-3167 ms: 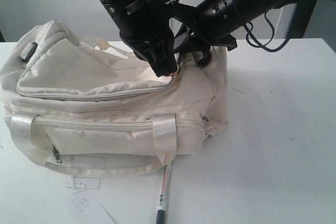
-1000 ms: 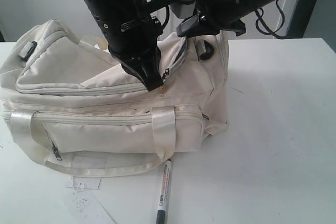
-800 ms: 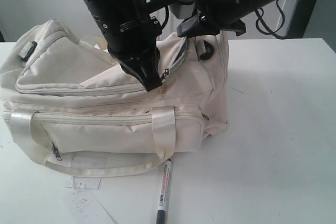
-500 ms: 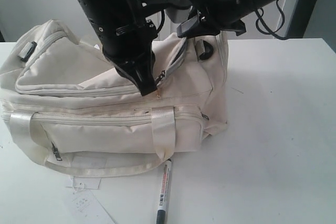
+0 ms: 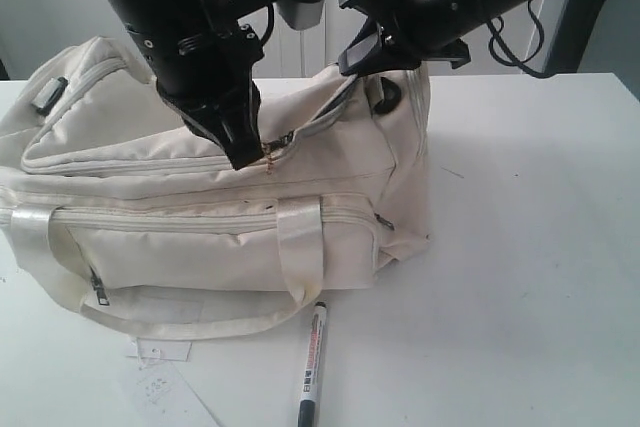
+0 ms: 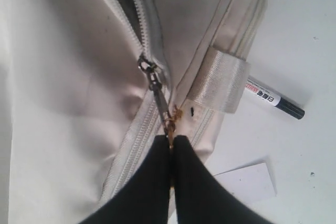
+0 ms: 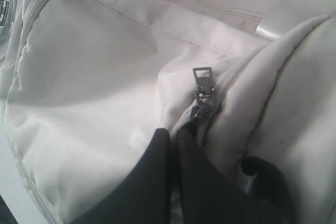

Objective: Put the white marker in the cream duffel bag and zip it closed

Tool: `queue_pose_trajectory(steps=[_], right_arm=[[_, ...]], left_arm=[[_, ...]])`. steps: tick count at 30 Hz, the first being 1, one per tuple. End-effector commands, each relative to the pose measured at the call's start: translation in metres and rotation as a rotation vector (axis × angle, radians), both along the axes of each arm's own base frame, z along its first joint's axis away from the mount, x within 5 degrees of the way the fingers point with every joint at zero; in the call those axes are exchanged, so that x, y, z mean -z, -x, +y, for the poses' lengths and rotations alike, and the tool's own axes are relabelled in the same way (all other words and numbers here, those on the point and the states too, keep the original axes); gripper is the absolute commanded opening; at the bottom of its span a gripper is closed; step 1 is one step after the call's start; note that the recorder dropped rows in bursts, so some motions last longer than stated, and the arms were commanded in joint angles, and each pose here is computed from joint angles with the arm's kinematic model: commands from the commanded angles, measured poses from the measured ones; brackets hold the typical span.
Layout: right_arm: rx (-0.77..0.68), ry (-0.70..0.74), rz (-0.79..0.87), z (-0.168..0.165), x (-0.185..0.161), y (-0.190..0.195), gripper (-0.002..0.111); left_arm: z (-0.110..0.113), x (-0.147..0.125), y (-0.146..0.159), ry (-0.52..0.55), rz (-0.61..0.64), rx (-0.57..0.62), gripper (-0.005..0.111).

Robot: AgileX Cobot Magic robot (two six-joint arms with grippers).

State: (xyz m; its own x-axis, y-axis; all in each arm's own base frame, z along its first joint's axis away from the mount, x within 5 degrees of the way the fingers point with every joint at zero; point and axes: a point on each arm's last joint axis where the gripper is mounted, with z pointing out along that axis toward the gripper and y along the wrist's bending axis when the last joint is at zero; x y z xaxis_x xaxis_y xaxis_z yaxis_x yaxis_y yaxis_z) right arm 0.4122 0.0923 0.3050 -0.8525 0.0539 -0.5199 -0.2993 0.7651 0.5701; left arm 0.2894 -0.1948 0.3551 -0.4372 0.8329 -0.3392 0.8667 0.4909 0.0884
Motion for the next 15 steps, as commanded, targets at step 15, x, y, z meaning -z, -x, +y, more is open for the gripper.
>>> queue_pose_trajectory(steps=[15], right_arm=[[0.063, 0.088, -0.11, -0.017, -0.006, -0.009, 0.0]], left_arm=[[0.018, 0.017, 0.017, -0.112, 0.137, -0.029, 0.0]])
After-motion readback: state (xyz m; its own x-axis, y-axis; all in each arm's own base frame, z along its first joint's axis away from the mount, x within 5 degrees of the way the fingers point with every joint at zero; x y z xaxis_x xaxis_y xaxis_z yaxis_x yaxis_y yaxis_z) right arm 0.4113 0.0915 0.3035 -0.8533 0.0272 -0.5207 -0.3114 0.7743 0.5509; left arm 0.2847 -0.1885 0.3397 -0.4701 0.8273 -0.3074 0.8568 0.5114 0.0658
